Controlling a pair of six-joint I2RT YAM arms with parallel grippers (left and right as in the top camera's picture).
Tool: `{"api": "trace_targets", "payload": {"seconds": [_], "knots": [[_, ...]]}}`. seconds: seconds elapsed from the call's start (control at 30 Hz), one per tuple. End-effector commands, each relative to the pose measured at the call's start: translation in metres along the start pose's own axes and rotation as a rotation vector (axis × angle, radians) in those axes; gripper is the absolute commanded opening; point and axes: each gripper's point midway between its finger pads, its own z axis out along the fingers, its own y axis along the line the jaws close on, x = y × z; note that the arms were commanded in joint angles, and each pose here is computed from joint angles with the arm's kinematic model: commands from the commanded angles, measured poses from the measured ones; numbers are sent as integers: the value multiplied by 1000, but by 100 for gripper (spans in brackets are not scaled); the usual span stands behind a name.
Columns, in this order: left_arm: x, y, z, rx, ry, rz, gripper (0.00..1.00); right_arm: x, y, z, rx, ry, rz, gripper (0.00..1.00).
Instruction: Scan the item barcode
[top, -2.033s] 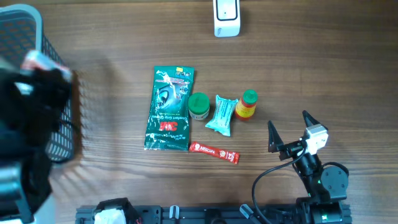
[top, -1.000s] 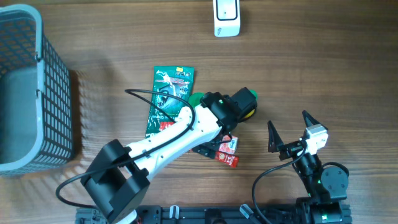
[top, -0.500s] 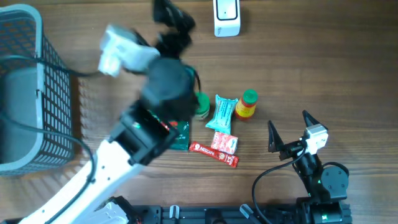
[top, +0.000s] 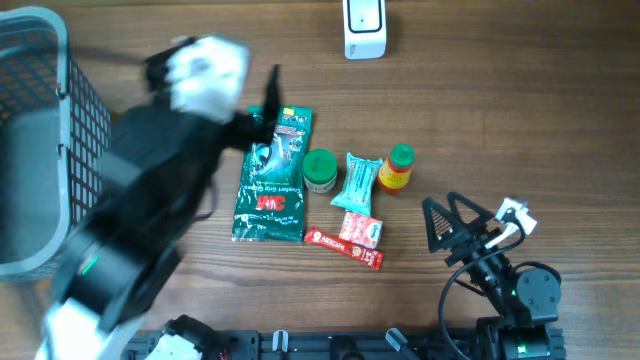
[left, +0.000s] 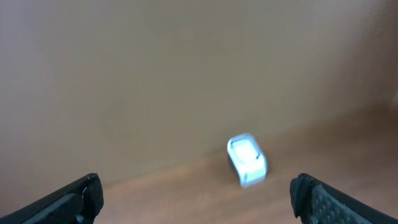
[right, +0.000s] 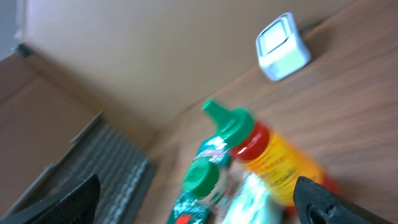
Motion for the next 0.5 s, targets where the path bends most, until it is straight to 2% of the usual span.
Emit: {"api": "trace_targets", "payload": {"seconds": [0.0,0.03,0.07,0.17,0.27,0.33,0.47], "knots": [[-44,17,-91,93,-220,-188,100,38,37,-9,-199,244,169,100],[-56,31,-141,53,-326,-232,100,55,52,-18,-252,382,338,100],[-63,40,-167,2,-389,-264,100,62,58,-23,-276,441,378,100],[-88,47,-250,-148,-640,-271,100,63,54,-22,-250,442,409,100],[-84,41,-274,-186,-681,-250,100,66,55,-23,-276,447,322,100],[-68,38,-277,-193,-641,-261,100,68,52,-22,-258,458,355,99],[-33,30,-287,-225,-687,-259,100,75,37,-15,-147,511,458,99]]}}
